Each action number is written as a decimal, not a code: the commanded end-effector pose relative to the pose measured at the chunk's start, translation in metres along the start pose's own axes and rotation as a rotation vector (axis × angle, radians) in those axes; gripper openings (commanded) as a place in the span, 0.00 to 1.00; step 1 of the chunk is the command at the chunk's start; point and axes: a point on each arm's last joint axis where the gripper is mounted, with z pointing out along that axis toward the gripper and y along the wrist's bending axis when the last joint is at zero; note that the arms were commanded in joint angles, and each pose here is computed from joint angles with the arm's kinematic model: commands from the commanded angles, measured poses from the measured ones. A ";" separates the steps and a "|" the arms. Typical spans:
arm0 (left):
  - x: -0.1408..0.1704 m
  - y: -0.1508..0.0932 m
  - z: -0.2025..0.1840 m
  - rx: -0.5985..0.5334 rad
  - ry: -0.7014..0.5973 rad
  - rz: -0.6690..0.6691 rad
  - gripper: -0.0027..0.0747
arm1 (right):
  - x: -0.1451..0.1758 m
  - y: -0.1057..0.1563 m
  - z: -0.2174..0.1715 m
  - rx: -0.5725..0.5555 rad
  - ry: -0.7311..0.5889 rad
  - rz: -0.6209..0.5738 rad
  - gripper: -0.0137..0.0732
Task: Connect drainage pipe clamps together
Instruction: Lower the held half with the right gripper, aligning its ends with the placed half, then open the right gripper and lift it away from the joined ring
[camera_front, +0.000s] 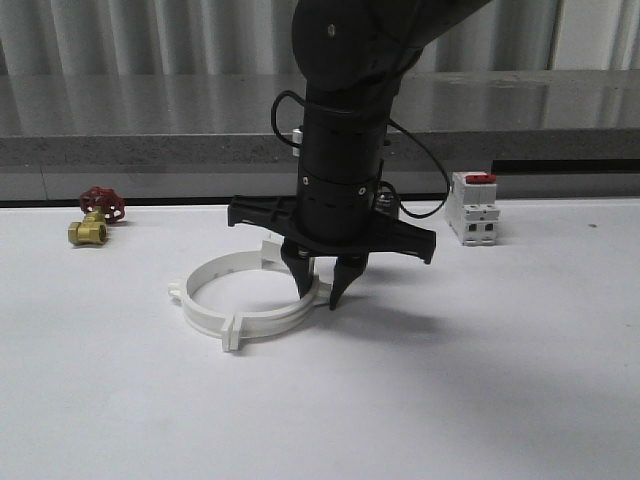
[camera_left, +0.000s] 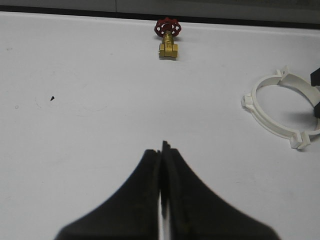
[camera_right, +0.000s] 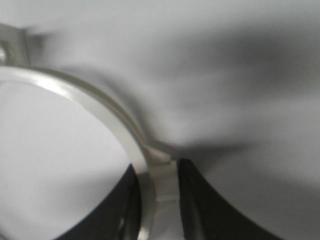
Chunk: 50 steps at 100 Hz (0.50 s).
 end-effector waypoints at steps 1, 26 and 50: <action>-0.013 -0.002 -0.004 0.014 -0.081 -0.013 0.01 | -0.013 0.010 -0.029 -0.078 -0.072 0.007 0.29; -0.013 -0.002 -0.004 0.014 -0.081 -0.013 0.01 | -0.014 0.011 -0.029 -0.092 -0.081 0.007 0.42; -0.013 -0.002 -0.004 0.014 -0.081 -0.013 0.01 | -0.014 0.012 -0.029 -0.099 -0.086 0.007 0.68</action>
